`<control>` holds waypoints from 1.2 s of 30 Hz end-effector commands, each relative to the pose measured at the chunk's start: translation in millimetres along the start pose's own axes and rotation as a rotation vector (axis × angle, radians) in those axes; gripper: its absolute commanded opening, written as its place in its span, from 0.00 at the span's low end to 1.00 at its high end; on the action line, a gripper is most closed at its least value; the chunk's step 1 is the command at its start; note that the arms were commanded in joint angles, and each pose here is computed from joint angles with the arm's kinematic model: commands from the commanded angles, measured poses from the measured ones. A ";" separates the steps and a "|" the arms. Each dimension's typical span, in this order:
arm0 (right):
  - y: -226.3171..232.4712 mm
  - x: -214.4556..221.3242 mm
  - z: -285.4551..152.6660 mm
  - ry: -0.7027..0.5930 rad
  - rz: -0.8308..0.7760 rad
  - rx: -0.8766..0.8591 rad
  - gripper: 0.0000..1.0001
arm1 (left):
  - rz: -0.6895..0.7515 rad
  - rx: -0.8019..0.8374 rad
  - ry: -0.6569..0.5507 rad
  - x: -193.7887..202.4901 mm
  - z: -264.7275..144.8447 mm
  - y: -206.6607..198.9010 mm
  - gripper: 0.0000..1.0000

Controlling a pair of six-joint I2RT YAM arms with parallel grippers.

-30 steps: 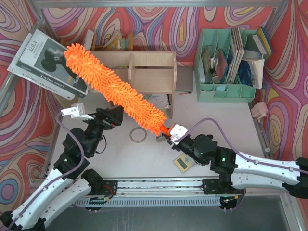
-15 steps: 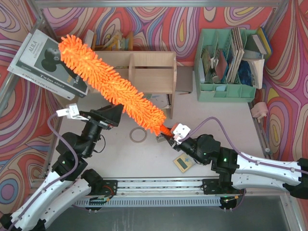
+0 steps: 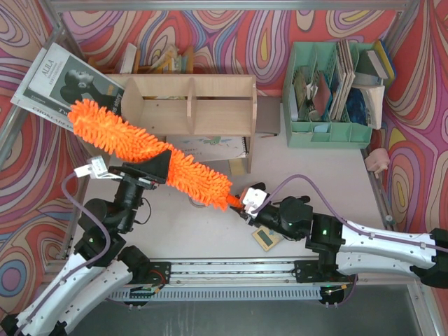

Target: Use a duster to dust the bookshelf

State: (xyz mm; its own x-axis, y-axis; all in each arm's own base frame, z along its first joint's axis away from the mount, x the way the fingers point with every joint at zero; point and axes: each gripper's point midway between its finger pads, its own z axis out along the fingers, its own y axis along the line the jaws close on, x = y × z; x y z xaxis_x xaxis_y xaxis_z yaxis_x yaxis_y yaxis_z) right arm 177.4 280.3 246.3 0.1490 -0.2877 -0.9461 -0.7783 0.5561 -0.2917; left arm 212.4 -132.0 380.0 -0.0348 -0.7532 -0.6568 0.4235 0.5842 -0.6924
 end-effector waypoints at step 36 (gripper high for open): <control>-58.7 -28.2 -9.9 -0.085 0.172 0.342 0.98 | -0.499 -0.633 -0.464 15.9 -76.6 184.2 0.00</control>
State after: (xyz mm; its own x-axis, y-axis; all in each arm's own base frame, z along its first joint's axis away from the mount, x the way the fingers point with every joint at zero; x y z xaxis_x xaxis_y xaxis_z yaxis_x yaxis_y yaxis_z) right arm 197.3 263.2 268.1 0.1095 -0.2169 -0.9700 -0.6632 0.7110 -0.2339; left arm 213.0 -16.4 243.3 0.2817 -0.9335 -0.2217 -0.0971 0.2022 -0.9745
